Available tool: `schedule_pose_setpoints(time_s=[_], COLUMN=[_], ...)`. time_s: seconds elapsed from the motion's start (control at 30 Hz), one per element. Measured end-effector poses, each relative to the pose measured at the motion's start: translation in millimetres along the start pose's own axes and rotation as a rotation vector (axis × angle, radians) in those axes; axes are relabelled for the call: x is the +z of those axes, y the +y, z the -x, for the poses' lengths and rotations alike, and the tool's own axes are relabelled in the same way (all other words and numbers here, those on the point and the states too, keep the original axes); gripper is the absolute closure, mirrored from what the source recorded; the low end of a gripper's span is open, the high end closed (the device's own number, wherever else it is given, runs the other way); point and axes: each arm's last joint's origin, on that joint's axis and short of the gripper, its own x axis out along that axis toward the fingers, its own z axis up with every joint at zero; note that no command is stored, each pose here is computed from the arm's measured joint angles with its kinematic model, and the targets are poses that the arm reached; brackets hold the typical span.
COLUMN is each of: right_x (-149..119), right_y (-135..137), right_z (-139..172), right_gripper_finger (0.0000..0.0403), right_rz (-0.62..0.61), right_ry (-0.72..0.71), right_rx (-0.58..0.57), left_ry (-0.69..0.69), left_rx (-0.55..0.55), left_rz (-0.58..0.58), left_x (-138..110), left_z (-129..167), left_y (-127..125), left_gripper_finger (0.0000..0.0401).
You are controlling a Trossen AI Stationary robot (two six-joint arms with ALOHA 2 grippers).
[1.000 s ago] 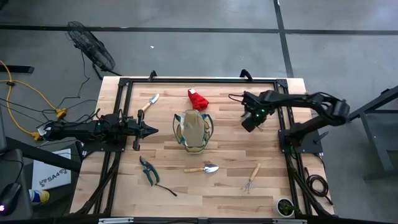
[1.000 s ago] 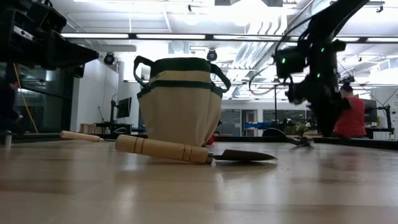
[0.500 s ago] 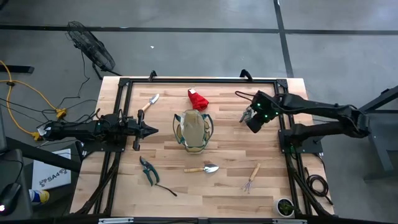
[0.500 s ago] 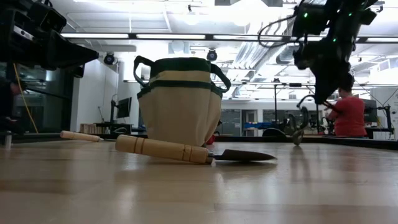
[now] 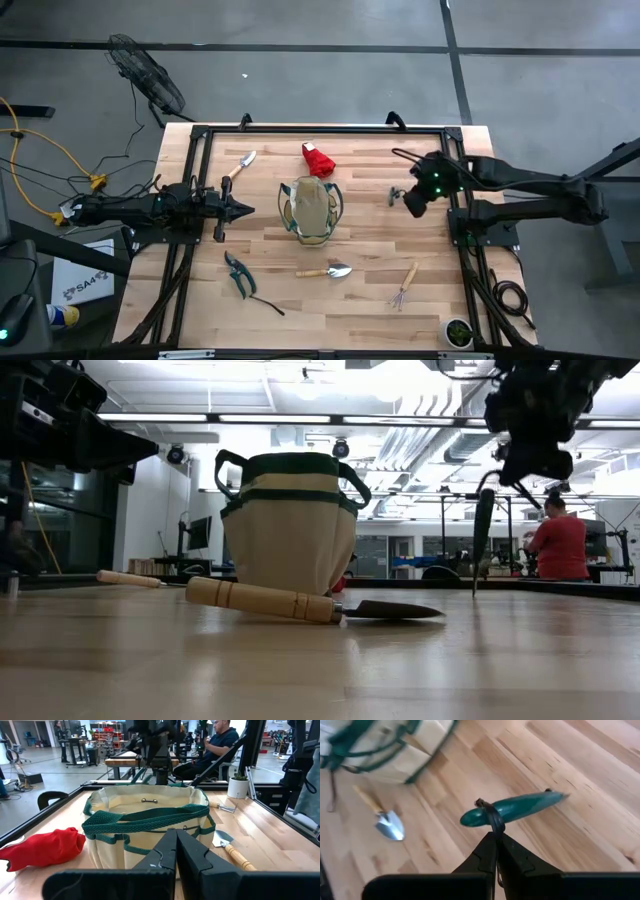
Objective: Pick & Place Garden tools in Gardening bag
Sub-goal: Put the green shears into the brown gardening bag
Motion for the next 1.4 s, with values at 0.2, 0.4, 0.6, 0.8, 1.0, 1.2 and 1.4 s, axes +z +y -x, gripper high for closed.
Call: schedule_pose_setpoints(time_s=[0.2,0.4,0.6,0.8,1.0,1.2,1.4], right_x=[10,21,30,44,56,62,67], right_y=[17,36,57,83,108,136,163], right_z=[20,42,57,70,80,79,74], right_gripper_finger=[0.0399,0.0399,0.0399,0.0399,0.0399,0.0399,0.0399], right_rz=[0.042,0.116,0.210,0.261,0.298,0.341,0.377], right_ry=[-0.065,-0.113,-0.125,-0.130,-0.142,-0.118,-0.093], right_rx=[0.066,0.141,0.199,0.246,0.278,0.321,0.354], left_ry=[0.000,0.000,0.000,0.001,0.000,0.000,0.000], left_rx=[0.000,0.000,0.000,0.000,0.000,0.000,0.000], left_rz=[0.000,0.000,0.000,0.000,0.000,0.000,0.000], left_x=[0,0,0,0,0,0,0], left_z=[0,0,0,0,0,0,0], left_y=[0,0,0,0,0,0,0], left_gripper_finger=[0.0400,0.0400,0.0400,0.0400,0.0400,0.0400,0.0400])
